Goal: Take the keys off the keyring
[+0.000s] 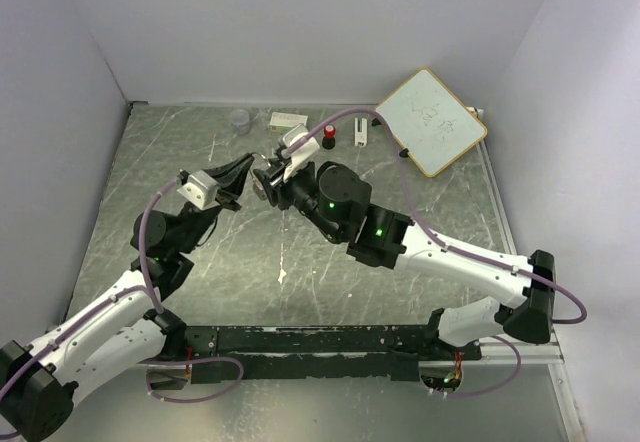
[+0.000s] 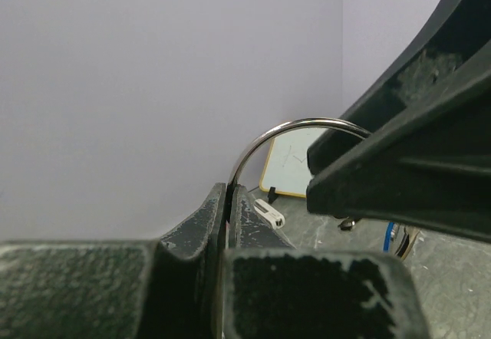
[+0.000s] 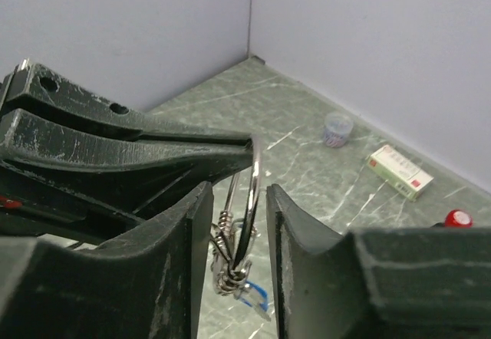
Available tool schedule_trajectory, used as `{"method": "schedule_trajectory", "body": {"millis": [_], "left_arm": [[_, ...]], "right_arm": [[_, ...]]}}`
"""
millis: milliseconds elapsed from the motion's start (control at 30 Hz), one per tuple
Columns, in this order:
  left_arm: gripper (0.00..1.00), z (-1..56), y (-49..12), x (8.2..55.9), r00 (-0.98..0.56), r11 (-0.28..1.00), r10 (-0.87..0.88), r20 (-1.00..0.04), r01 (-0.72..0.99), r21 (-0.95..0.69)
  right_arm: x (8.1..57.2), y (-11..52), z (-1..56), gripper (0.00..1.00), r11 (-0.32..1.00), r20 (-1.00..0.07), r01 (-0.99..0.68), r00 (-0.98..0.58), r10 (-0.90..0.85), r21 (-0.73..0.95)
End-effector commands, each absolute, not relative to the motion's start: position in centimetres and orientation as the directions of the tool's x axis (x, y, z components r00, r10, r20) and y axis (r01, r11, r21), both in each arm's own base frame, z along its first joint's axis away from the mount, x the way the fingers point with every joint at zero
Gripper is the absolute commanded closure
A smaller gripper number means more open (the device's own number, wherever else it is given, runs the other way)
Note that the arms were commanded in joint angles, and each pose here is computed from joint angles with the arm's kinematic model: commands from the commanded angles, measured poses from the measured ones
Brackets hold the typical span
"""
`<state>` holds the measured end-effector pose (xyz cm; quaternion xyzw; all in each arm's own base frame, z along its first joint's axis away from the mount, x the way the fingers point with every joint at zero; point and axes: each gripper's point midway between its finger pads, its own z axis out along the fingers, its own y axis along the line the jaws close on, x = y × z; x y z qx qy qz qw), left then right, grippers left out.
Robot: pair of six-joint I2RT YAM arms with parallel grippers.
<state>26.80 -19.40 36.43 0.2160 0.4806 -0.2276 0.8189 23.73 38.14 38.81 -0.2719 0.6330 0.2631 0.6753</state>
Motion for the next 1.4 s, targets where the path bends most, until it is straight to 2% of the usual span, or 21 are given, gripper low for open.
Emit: {"method": "schedule_trajectory", "body": {"millis": [0, 100, 133, 200, 300, 400, 500, 633, 733, 900, 1000, 1033, 1067, 1133, 1167, 1300, 1333, 1367], "left_arm": [[0.93, 38.8, -18.9, 26.1, 0.503, 0.811, -0.191, -0.843, 0.565, 0.153], [0.93, 39.0, -18.7, 26.0, 0.51, 0.816, -0.189, -0.839, 0.557, 0.155], [0.93, 39.1, -18.7, 26.0, 0.512, 0.815, -0.19, -0.837, 0.558, 0.156], [0.89, 38.9, -18.7, 26.0, 0.505, 0.813, -0.195, -0.841, 0.563, 0.15], [0.64, 38.1, -18.6, 26.2, 0.482, 0.816, -0.198, -0.853, 0.563, 0.129], [0.53, 37.1, -18.3, 26.5, 0.463, 0.829, -0.206, -0.862, 0.551, 0.098], [0.33, 37.1, -18.3, 26.4, 0.464, 0.825, -0.231, -0.855, 0.559, 0.081], [0.22, 36.8, -19.6, 26.8, 0.449, 0.798, -0.236, -0.862, 0.596, 0.092], [0.2, 36.6, -20.2, 27.2, 0.44, 0.788, -0.237, -0.866, 0.608, 0.093], [0.23, 37.4, -20.0, 27.3, 0.472, 0.796, -0.26, -0.843, 0.599, 0.09], [0.31, 38.1, -20.2, 27.3, 0.489, 0.794, -0.272, -0.829, 0.601, 0.094], [0.37, 38.5, -20.2, 27.2, 0.496, 0.79, -0.279, -0.823, 0.605, 0.097], [0.47, 38.7, -20.4, 27.2, 0.498, 0.786, -0.285, -0.819, 0.611, 0.098], [0.85, 39.3, -20.5, 27.2, 0.499, 0.78, -0.302, -0.812, 0.62, 0.091], [0.92, 39.5, -20.7, 27.2, 0.498, 0.774, -0.307, -0.811, 0.626, 0.092], [0.93, 39.8, -22.2, 26.1, 0.494, 0.712, -0.296, -0.817, 0.685, 0.156], [0.93, 39.9, -22.1, 26.0, 0.496, 0.712, -0.292, -0.818, 0.683, 0.16], [0.93, 39.8, -21.9, 26.1, 0.49, 0.723, -0.276, -0.827, 0.673, 0.157]], "right_arm": [[23.4, 38.7, 38.1, 0.73, 0.698, -0.999, -0.716, 0.03, 0.018, -0.009], [23.4, 38.5, 37.8, 0.98, 0.703, -1.0, -0.711, 0.026, 0.008, -0.013], [23.4, 38.4, 37.7, 1.0, 0.705, -1.0, -0.709, 0.029, 0.002, -0.019], [23.7, 38.2, 37.6, 1.0, 0.713, -0.999, -0.699, 0.042, -0.028, -0.049], [24.0, 37.6, 37.7, 1.0, 0.731, -0.996, -0.677, 0.061, -0.062, -0.087], [23.9, 37.1, 38.3, 1.0, 0.731, -0.994, -0.675, 0.086, -0.064, -0.105], [23.6, 36.7, 39.0, 1.0, 0.723, -0.993, -0.682, 0.104, -0.057, -0.113], [23.3, 36.6, 39.3, 1.0, 0.711, -0.993, -0.694, 0.104, -0.054, -0.111], [23.0, 36.8, 39.1, 1.0, 0.698, -0.994, -0.707, 0.096, -0.057, -0.108], [22.7, 37.0, 38.7, 1.0, 0.685, -0.995, -0.721, 0.079, -0.066, -0.103], [22.8, 36.9, 38.4, 1.0, 0.687, -0.994, -0.719, 0.076, -0.073, -0.106], [22.8, 36.9, 38.3, 1.0, 0.688, -0.994, -0.718, 0.075, -0.075, -0.106], [22.8, 36.9, 38.1, 1.0, 0.689, -0.994, -0.717, 0.073, -0.078, -0.106], [22.9, 36.8, 37.8, 1.0, 0.696, -0.994, -0.711, 0.07, -0.082, -0.107], [23.0, 36.7, 37.7, 1.0, 0.702, -0.994, -0.704, 0.069, -0.083, -0.108], [24.0, 35.1, 37.2, 1.0, 0.762, -0.992, -0.635, 0.076, -0.102, -0.127], [24.6, 34.4, 36.9, 0.94, 0.787, -0.99, -0.6, 0.078, -0.122, -0.144], [25.0, 33.7, 36.7, 0.77, 0.813, -0.987, -0.56, 0.078, -0.141, -0.16]]}}
